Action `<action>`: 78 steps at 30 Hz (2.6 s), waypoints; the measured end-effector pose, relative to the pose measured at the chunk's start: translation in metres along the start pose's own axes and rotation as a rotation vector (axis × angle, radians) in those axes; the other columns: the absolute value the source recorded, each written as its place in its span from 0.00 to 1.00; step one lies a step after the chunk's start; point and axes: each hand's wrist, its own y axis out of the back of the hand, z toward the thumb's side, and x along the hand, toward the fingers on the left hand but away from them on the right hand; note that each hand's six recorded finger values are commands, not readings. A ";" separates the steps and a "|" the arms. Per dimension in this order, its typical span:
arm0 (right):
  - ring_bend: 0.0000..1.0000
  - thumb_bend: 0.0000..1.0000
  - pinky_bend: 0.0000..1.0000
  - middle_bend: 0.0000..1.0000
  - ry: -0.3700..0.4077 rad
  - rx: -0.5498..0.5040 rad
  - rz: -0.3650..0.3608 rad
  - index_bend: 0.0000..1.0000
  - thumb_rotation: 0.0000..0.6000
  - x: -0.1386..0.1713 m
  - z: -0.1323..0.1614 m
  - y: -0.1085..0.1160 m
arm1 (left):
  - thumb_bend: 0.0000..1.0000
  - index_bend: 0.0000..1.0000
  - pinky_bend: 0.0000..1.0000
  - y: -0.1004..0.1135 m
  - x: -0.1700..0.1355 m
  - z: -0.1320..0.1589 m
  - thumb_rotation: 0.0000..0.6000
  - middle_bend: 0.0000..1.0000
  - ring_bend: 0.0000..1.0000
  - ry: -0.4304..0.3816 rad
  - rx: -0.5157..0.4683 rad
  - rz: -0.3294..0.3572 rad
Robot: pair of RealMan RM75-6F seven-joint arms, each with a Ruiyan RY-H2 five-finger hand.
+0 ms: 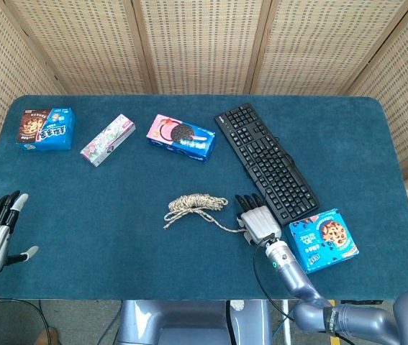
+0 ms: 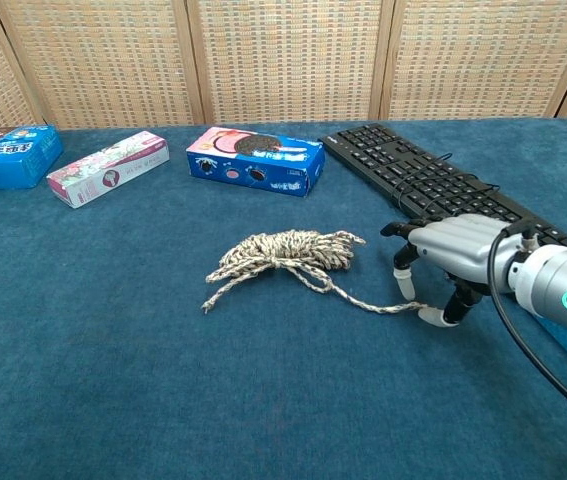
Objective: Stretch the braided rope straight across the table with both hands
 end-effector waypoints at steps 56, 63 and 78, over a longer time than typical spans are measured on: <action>0.00 0.49 0.00 0.00 0.058 0.124 -0.165 0.65 1.00 0.002 -0.004 0.038 | 0.16 0.48 0.00 -0.062 0.114 0.163 1.00 0.00 0.00 -0.389 0.073 -0.194; 0.00 0.49 0.00 0.00 0.047 0.123 -0.159 0.65 1.00 -0.002 -0.006 0.038 | 0.18 0.50 0.00 -0.086 0.124 0.190 1.00 0.00 0.00 -0.395 0.031 -0.262; 0.00 0.49 0.00 0.00 0.030 0.120 -0.145 0.65 1.00 -0.007 -0.009 0.035 | 0.24 0.54 0.00 -0.123 0.139 0.230 1.00 0.00 0.00 -0.365 -0.022 -0.365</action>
